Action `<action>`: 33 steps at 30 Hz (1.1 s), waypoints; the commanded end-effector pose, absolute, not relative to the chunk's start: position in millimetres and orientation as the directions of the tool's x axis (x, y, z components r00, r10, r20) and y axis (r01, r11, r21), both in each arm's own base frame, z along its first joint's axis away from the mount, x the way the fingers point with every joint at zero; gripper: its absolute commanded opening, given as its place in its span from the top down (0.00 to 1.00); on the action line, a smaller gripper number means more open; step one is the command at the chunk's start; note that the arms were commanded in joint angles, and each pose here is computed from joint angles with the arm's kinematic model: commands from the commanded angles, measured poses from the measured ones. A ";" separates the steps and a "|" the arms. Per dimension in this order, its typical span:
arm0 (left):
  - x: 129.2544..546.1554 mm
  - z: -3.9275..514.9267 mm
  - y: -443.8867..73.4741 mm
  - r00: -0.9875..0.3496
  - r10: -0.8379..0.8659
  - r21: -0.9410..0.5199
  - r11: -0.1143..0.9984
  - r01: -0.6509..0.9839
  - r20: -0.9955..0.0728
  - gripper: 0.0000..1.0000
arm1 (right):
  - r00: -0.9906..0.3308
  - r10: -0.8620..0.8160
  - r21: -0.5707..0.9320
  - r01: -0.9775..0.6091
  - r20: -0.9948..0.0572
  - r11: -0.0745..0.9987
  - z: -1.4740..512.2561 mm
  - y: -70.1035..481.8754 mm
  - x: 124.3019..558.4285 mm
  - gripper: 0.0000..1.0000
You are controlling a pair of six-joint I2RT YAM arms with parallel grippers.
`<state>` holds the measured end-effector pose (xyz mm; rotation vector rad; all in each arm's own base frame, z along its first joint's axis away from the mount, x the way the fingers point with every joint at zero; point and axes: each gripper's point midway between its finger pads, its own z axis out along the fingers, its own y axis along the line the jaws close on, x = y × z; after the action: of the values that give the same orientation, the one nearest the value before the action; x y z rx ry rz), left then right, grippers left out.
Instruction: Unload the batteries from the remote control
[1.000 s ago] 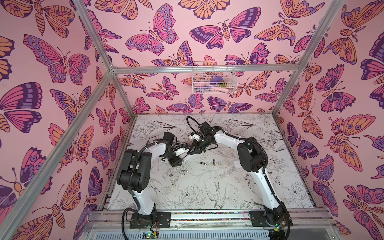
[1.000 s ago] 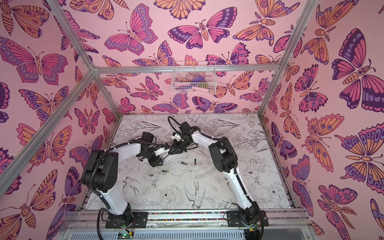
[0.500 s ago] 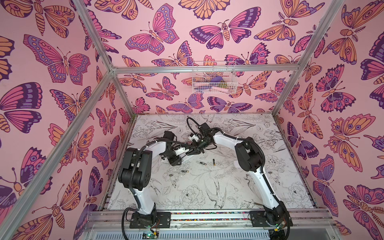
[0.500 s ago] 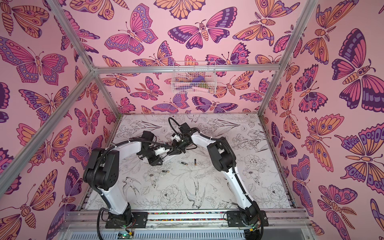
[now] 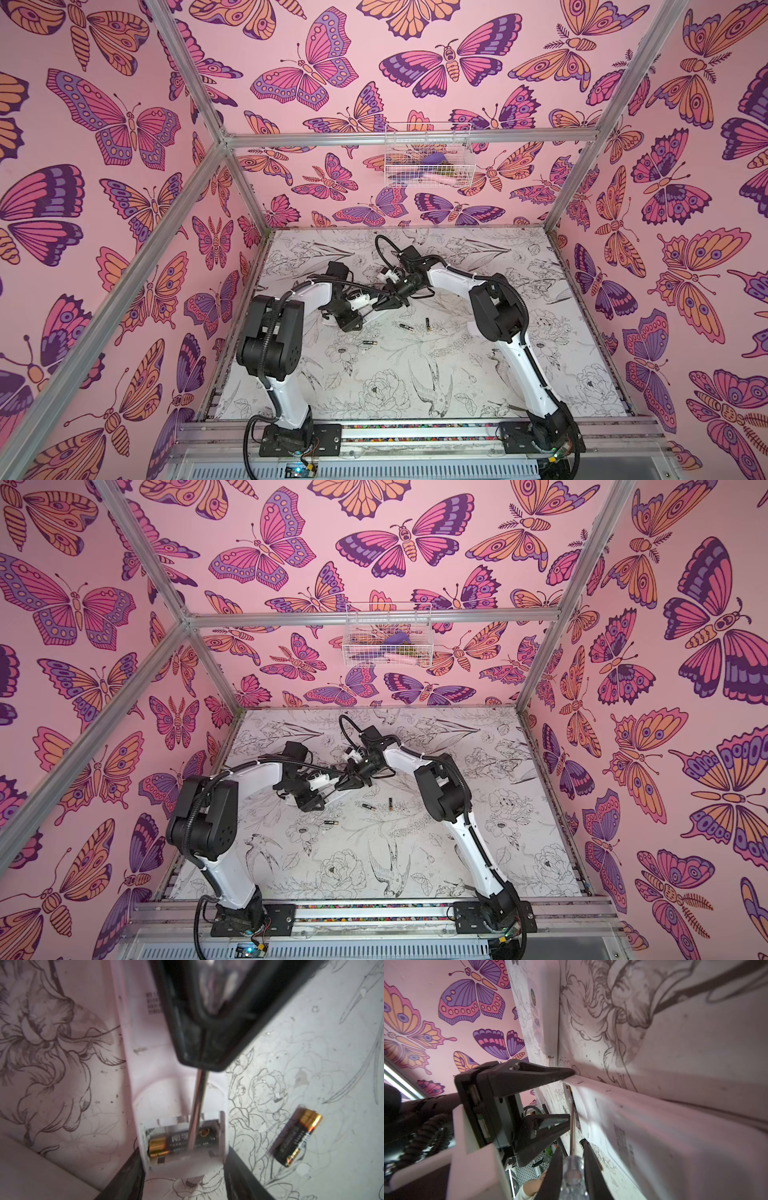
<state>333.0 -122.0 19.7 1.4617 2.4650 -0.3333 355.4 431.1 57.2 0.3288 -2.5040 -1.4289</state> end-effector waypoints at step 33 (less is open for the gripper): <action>332.9 21.8 -124.9 -0.458 0.802 -0.096 0.459 0.883 -0.383 0.44 | -0.943 -0.142 0.873 0.212 0.301 0.439 31.9 457.8 350.6 1.00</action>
<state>332.9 -115.3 19.4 1.4563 2.4704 -0.3439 354.2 439.4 55.2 0.0443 -2.4831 -1.4173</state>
